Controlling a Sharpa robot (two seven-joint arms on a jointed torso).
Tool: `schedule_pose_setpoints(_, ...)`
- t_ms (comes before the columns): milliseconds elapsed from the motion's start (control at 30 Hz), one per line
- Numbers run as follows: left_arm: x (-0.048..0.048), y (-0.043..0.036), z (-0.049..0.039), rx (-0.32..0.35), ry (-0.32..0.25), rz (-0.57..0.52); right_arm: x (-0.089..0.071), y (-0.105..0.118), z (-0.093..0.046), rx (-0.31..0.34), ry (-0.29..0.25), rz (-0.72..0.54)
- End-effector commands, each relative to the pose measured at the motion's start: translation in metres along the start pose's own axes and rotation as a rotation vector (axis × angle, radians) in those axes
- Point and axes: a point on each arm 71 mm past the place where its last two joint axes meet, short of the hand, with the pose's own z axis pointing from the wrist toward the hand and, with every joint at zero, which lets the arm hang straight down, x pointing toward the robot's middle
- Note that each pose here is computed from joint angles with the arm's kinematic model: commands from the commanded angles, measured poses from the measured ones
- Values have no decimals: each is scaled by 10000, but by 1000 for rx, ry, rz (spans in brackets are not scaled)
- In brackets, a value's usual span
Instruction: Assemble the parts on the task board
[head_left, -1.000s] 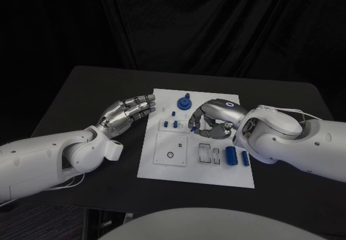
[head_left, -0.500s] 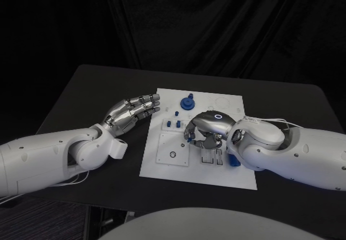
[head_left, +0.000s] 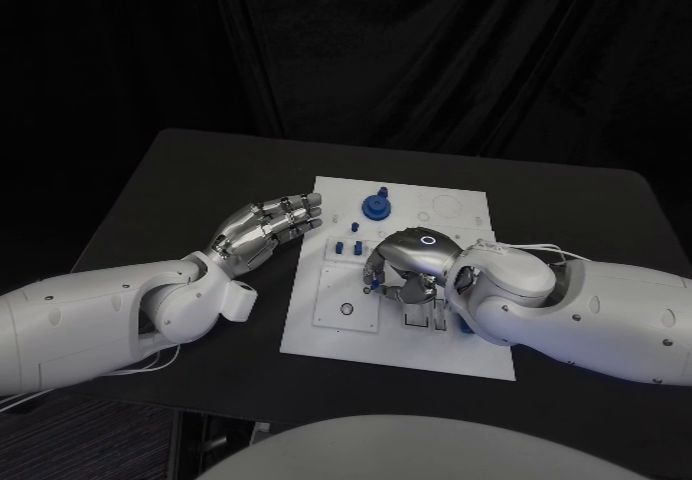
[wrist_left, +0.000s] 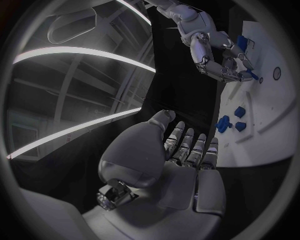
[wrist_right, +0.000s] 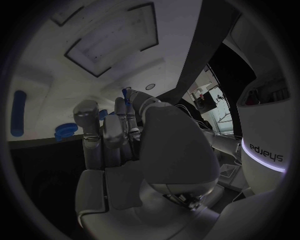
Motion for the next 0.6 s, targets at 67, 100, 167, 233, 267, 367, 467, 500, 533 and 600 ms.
schedule_pose_setpoints(67, 16, -26, -10, 68, 13, -12, 8, -1, 8, 13, -16, -10)
schedule_pose_setpoints(100, 16, -21, -12, 67, 13, -13, 9, 1, 10, 13, -17, -10)
schedule_pose_setpoints(167, 16, -17, -16, 66, 12, -13, 12, 6, 14, 12, -18, -9)
schedule_pose_setpoints(233, 14, -13, -19, 65, 12, -13, 14, 11, 21, 11, -19, -9)
schedule_pose_setpoints(267, 13, -11, -20, 64, 11, -14, 14, 14, 24, 10, -19, -9)
schedule_pose_setpoints(367, 11, -7, -22, 62, 11, -14, 17, 21, 35, 8, -19, -9)
schedule_pose_setpoints(467, 11, -4, -22, 61, 11, -14, 20, 29, 44, 6, -18, -9)
schedule_pose_setpoints(500, 11, -3, -22, 60, 11, -14, 22, 31, 47, 5, -17, -9)
schedule_pose_setpoints(533, 12, -2, -21, 60, 11, -14, 24, 33, 50, 5, -16, -9)
schedule_pose_setpoints(600, 13, 0, -21, 59, 12, -15, 27, 34, 51, 5, -14, -9)
